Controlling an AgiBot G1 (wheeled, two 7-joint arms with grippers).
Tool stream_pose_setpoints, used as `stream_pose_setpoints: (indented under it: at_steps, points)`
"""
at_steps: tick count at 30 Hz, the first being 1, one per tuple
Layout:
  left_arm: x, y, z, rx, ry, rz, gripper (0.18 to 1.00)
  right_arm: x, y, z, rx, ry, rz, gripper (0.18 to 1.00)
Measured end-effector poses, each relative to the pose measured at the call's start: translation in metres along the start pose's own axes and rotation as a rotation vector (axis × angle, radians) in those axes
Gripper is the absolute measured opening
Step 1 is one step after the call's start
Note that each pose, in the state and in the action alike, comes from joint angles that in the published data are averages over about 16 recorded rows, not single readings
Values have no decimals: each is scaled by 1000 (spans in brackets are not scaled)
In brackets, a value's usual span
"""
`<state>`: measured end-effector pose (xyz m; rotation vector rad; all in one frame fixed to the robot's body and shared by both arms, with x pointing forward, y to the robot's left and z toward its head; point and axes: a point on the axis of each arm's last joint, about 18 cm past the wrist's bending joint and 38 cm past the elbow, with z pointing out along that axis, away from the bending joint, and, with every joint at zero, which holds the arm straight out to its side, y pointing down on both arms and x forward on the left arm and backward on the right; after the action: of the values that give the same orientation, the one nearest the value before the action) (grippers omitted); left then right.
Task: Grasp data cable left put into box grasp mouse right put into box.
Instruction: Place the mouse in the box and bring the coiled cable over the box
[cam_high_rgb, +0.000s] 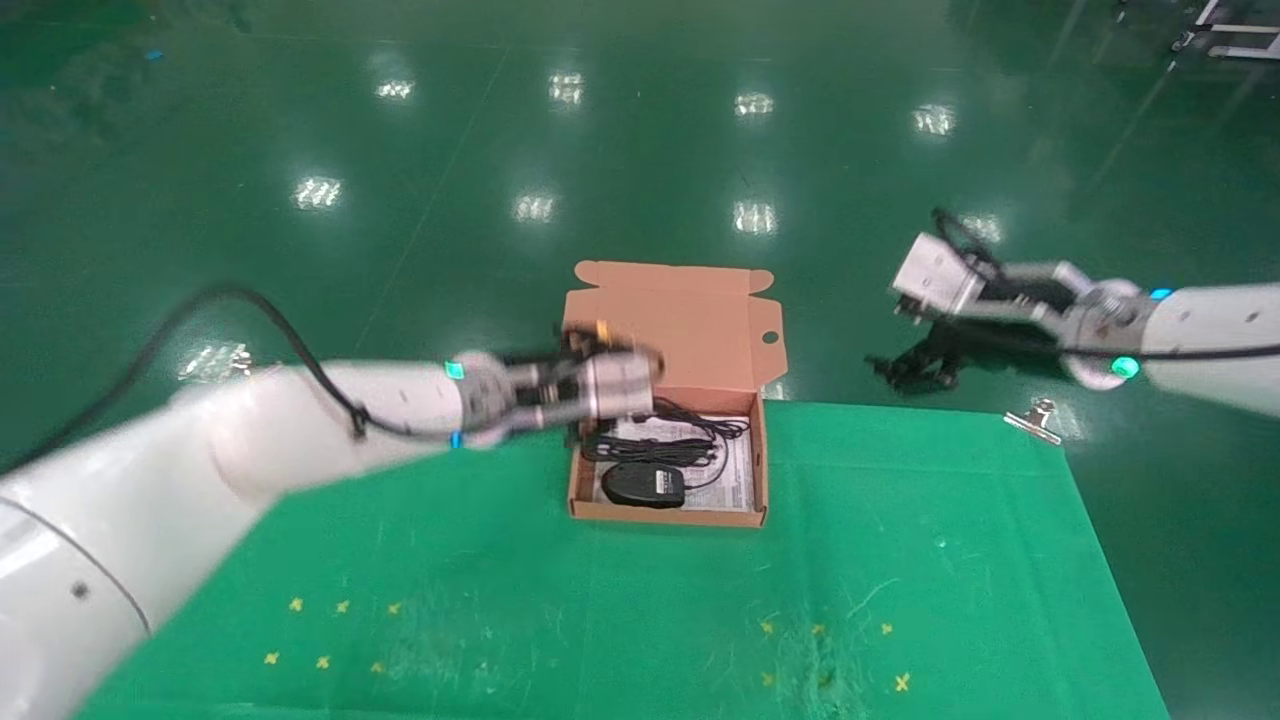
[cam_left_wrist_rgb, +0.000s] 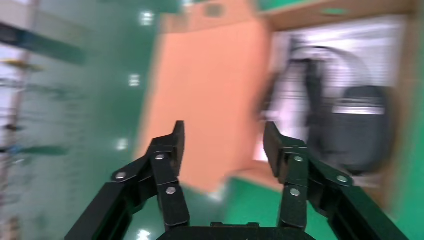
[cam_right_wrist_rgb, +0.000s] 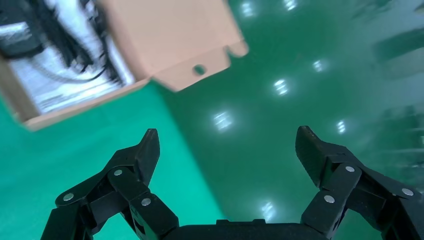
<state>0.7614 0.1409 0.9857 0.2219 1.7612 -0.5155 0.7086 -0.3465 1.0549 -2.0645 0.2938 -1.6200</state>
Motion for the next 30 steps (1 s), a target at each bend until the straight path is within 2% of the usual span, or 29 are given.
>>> stream_pose_setpoints:
  at_steps: [7, 12, 19, 30]
  points:
    - [-56, 11, -22, -18, -121, -27, 664, 20, -8, -14, -6, 34, -65, 1000]
    - [-71, 20, -35, -13, -150, -78, 771, 19, -10, -19, -1, 16, -79, 1000]
    - [-56, 32, -48, 39, -103, -211, 894, -3, -10, -22, 54, -67, -11, 1000]
    - [-16, 44, -80, 185, 27, -456, 985, -51, -12, -36, 199, -240, 149, 1000]
